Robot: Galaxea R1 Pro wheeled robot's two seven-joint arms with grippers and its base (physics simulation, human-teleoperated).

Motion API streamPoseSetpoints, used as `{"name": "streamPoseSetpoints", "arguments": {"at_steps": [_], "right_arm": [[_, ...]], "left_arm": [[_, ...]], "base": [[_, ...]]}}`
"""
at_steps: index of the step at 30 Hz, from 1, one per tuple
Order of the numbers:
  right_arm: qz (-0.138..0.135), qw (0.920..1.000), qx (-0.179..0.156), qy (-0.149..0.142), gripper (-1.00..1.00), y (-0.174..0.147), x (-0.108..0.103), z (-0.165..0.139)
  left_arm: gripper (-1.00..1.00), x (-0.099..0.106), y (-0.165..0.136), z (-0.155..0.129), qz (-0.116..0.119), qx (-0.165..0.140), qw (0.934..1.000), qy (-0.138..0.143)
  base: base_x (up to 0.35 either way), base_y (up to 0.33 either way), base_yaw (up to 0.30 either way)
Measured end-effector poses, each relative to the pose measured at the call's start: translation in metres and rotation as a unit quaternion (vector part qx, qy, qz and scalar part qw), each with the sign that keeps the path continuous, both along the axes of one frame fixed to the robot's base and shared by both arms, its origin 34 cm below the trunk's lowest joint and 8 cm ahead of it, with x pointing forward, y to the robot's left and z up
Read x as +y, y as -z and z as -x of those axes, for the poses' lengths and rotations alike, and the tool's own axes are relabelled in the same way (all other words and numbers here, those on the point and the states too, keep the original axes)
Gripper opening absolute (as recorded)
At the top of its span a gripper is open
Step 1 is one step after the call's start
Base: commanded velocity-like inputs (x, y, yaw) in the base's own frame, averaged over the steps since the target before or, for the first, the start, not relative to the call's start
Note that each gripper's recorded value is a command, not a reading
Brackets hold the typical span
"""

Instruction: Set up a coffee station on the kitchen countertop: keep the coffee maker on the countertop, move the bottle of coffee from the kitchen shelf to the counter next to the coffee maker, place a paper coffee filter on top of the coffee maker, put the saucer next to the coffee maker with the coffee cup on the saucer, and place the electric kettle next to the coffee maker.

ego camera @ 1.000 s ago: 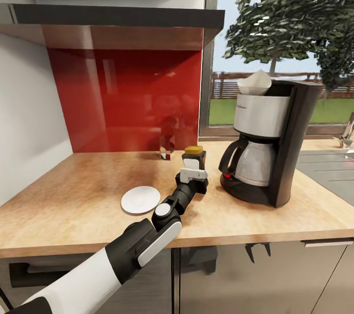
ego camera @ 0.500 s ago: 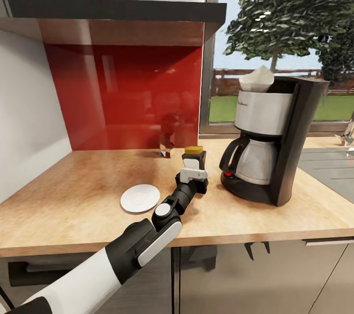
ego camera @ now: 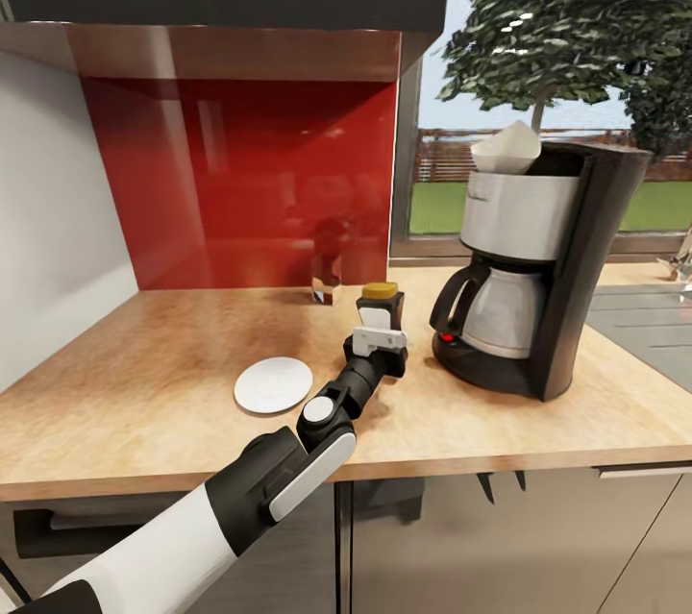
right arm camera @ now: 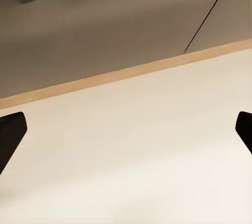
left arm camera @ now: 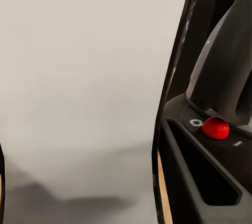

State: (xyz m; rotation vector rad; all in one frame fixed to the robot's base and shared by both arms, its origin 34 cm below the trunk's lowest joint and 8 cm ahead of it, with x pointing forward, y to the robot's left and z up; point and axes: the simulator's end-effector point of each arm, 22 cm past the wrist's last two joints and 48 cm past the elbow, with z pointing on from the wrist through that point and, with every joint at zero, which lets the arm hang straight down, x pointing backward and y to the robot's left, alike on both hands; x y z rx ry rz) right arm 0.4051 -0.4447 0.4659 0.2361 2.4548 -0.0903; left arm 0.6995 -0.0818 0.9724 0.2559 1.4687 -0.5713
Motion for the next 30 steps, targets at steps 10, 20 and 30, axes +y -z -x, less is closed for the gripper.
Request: {"name": "streamPoseSetpoints", "arguments": {"at_steps": [10, 20, 30], "right_arm": [[0.0, 1.0, 0.004, 0.0, 1.0, 0.002, 0.0, 0.002], [0.0, 1.0, 0.005, 0.0, 1.0, 0.003, 0.0, 0.002], [0.0, 1.0, 0.005, 0.0, 1.0, 0.003, 0.0, 0.003]], "left_arm": [[-1.0, -0.001, 0.0, 0.0, 0.004, 0.0, 1.0, 0.003], [-1.0, -0.002, 0.0, 0.0, 0.005, 0.001, 1.0, 0.003], [1.0, 0.001, 0.013, -0.005, -0.001, 0.014, 0.9999, -0.002]], "base": [[0.0, 0.0, 0.0], [0.0, 0.0, 0.0], [0.0, 0.0, 0.0]]}}
